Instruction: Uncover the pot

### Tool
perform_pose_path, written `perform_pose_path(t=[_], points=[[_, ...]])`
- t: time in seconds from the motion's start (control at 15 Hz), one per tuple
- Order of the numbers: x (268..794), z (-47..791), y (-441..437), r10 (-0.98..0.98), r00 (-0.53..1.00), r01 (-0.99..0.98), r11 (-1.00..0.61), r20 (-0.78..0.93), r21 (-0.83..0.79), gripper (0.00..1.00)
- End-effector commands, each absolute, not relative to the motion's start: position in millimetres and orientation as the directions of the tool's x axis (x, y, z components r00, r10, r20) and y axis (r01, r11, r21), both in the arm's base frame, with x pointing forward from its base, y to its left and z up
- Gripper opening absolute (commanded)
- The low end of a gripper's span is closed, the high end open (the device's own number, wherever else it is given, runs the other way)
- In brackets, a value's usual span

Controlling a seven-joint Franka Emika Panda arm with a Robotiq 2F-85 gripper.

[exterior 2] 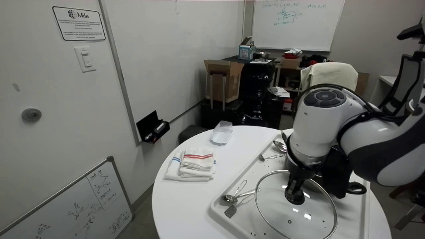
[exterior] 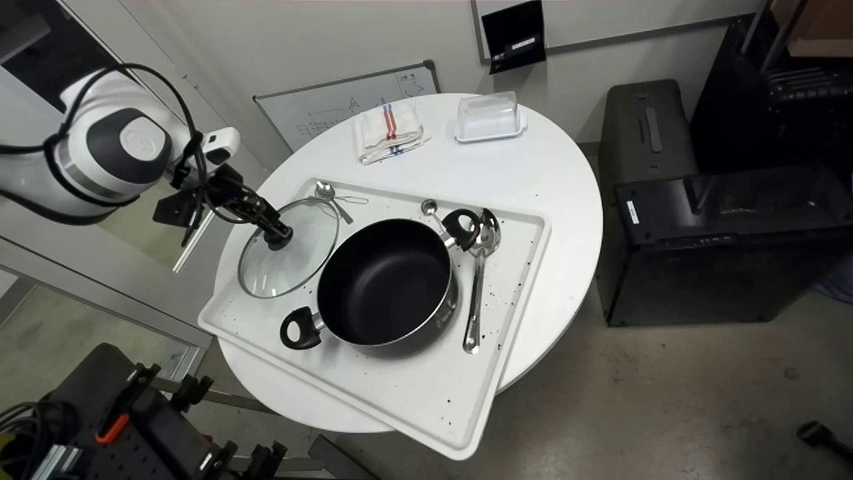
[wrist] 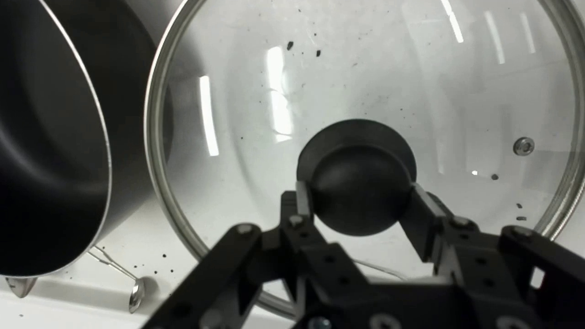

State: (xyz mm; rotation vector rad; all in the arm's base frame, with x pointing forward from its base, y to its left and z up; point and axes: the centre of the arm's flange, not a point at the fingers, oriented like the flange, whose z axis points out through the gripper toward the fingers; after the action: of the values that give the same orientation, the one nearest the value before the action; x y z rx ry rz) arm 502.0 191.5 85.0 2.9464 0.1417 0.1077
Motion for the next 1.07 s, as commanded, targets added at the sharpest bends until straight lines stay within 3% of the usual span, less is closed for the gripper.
perform_pose_path(t=[0.0, 0.8, 0.87, 1.0], points=[[521.6, 57.2, 189.8, 0.079, 0.994, 0.066, -0.986, 0.081, 0.154, 0.25], [516.8, 14.5, 171.7, 0.027, 0.999, 0.022, -0.993, 0.042, 0.120, 0.25], [514.6, 16.8, 170.5, 0.028, 0.999, 0.023, -0.993, 0.040, 0.119, 0.75], [511.8, 19.3, 168.2, 0.030, 0.999, 0.025, -0.993, 0.043, 0.119, 0.83]])
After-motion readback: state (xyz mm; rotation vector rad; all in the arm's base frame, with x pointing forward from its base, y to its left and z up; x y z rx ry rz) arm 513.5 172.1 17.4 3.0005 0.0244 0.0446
